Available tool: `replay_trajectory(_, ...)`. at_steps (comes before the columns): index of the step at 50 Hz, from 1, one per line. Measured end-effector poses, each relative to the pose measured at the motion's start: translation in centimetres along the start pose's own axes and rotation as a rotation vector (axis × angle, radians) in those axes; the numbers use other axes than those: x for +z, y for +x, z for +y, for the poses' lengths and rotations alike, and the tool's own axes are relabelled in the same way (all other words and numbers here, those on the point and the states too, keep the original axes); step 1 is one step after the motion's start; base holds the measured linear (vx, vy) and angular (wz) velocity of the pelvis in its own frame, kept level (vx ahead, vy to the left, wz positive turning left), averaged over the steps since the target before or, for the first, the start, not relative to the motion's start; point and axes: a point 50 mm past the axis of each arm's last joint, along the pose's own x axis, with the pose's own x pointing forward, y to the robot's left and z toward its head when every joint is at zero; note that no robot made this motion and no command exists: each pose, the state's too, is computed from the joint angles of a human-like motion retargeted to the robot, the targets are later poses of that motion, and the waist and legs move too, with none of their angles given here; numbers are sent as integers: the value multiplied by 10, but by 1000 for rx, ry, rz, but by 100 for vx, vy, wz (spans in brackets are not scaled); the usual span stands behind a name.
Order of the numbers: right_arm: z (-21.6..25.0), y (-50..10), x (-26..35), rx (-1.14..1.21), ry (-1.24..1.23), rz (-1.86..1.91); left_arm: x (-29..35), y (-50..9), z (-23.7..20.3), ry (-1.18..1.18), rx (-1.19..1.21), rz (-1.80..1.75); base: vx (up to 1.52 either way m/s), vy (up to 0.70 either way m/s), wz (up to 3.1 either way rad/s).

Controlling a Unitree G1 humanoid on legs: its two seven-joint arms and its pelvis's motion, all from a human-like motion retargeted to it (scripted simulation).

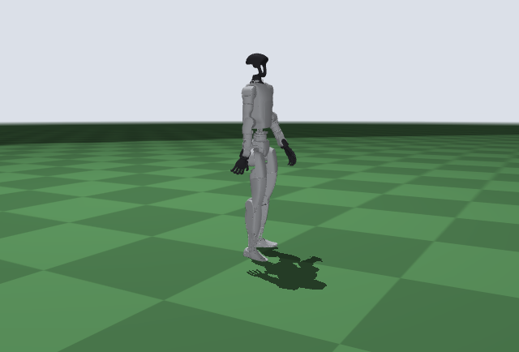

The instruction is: In place motions

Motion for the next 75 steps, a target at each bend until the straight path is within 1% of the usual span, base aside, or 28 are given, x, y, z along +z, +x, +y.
replay_trajectory(5, -2, -1, 2, -18, -45, 11, -53, -14, -24, -67, 9, 255, 0, -1, 5)
replay_trajectory(8, -3, -2, 3, -21, -55, 17, -82, -31, -40, -116, -71, 486, 0, 0, 0)
replay_trajectory(10, -4, -2, 4, -25, -63, 19, -96, -42, -52, -180, -221, 606, 0, 0, 0)
replay_trajectory(15, -6, -3, 4, -36, -84, 21, -110, -70, -80, -384, -750, 791, 0, 0, 0)
replay_trajectory(17, -5, -2, 4, -35, -82, 21, -108, -73, -85, -447, -813, 777, 0, 0, 0)
replay_trajectory(20, -5, -2, 3, -32, -72, 20, -102, -69, -87, -504, -773, 739, 0, 0, 0)
replay_trajectory(25, -5, -2, 3, -34, -67, 21, -91, -60, -85, -458, -705, 681, 0, 0, 0)
replay_trajectory(33, -9, -4, 8, -63, -91, 16, -74, -51, -76, -311, -789, 607, 0, 0, 0)
replay_trajectory(42, -12, -7, 15, -76, -122, 2, -67, -48, -69, -253, -882, 591, -1, -3, 1)
replay_trajectory(51, -15, -8, 12, -66, -64, -12, -70, -47, -68, -278, -862, 584, -2, -3, -12)
replay_trajectory(58, -16, -8, 7, -39, 83, -66, -58, -36, -57, -293, -788, 522, -13, -2, 64)
replay_trajectory(63, -12, -6, -12, -4, 169, -11, -49, -27, -49, -272, -703, 448, -8, 5, 51)
replay_trajectory(69, -28, -11, -22, -121, 103, 85, -65, -33, -54, -334, -653, 478, 3, 14, -22)
replay_trajectory(72, -36, -15, -16, -165, 69, 53, -79, -41, -57, -366, -672, 537, 12, 23, 10)
replay_trajectory(75, -41, -19, -3, -158, 97, -25, -85, -44, -55, -381, -691, 582, 4, 19, 20)
